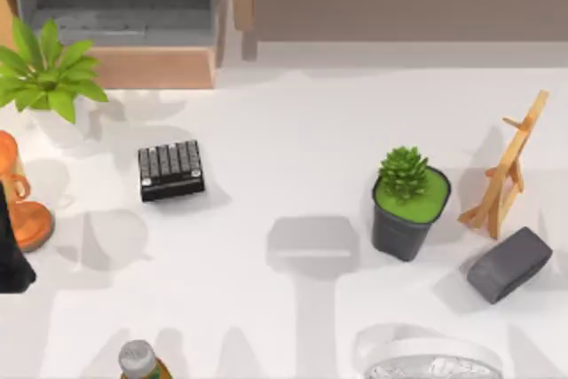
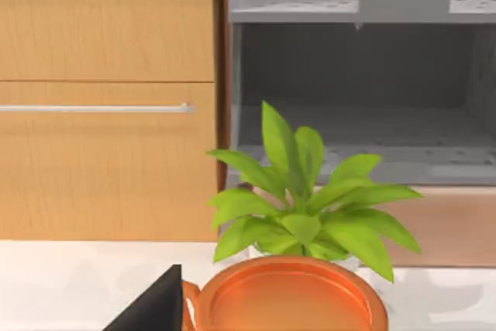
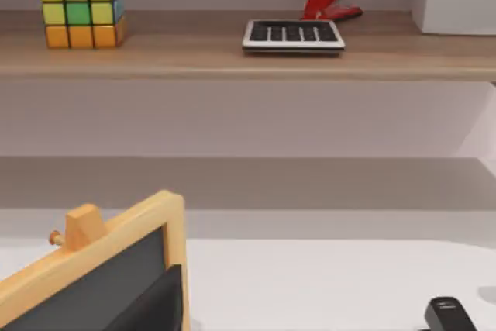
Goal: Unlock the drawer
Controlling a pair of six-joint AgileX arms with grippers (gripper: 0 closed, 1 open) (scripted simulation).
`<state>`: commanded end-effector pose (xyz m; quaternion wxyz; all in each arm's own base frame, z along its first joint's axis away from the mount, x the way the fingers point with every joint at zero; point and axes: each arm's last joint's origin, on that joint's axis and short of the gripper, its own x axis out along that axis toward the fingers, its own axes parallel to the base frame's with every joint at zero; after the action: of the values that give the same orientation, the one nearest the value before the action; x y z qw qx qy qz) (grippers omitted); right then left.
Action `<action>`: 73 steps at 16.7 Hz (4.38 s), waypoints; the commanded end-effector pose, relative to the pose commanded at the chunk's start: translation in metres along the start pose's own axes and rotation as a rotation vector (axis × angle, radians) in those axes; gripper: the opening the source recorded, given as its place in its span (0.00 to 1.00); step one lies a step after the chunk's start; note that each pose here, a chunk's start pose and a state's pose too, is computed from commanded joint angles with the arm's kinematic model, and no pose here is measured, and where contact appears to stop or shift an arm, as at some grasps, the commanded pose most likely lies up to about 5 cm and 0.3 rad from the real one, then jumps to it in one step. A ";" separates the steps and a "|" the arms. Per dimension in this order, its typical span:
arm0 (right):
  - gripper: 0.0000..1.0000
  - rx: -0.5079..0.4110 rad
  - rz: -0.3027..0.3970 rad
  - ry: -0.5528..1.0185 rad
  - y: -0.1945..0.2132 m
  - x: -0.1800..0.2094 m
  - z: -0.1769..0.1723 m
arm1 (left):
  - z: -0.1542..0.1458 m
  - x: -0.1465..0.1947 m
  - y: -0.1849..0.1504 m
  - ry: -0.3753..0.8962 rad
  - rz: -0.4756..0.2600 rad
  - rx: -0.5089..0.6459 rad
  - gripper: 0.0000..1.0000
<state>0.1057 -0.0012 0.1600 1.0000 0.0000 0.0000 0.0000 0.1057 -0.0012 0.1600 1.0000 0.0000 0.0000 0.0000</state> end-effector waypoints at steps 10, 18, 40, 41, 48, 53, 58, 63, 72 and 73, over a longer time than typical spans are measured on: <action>1.00 0.000 0.000 0.000 0.000 0.000 0.000 | 0.052 0.024 -0.009 -0.028 0.002 -0.002 1.00; 1.00 0.000 0.000 0.000 0.000 0.000 0.000 | 0.088 0.103 -0.041 -0.001 -0.006 -0.003 1.00; 1.00 0.000 0.000 0.000 0.000 0.000 0.000 | 0.052 0.248 0.074 0.033 0.112 0.794 1.00; 1.00 0.000 0.000 0.000 0.000 0.000 0.000 | 0.042 0.258 0.089 0.038 0.107 0.904 1.00; 1.00 0.000 0.000 0.000 0.000 0.000 0.000 | -0.042 0.296 0.163 0.017 0.016 1.464 1.00; 1.00 0.000 0.000 0.000 0.000 0.000 0.000 | -0.065 0.302 0.172 -0.016 -0.016 1.571 1.00; 1.00 0.000 0.000 0.000 0.000 0.000 0.000 | -0.065 0.305 0.171 -0.016 -0.017 1.570 1.00; 1.00 0.000 0.000 0.000 0.000 0.000 0.000 | -0.065 0.325 0.172 -0.016 -0.016 1.571 1.00; 1.00 0.000 0.000 0.000 0.000 0.000 0.000 | -0.065 0.327 0.172 -0.016 -0.016 1.571 0.62; 1.00 0.000 0.000 0.000 0.000 0.000 0.000 | -0.065 0.327 0.172 -0.016 -0.016 1.571 0.55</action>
<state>0.1057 -0.0012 0.1600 1.0000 0.0000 0.0000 0.0000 0.4325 0.1705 0.0951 0.7069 0.7072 -0.0071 -0.0071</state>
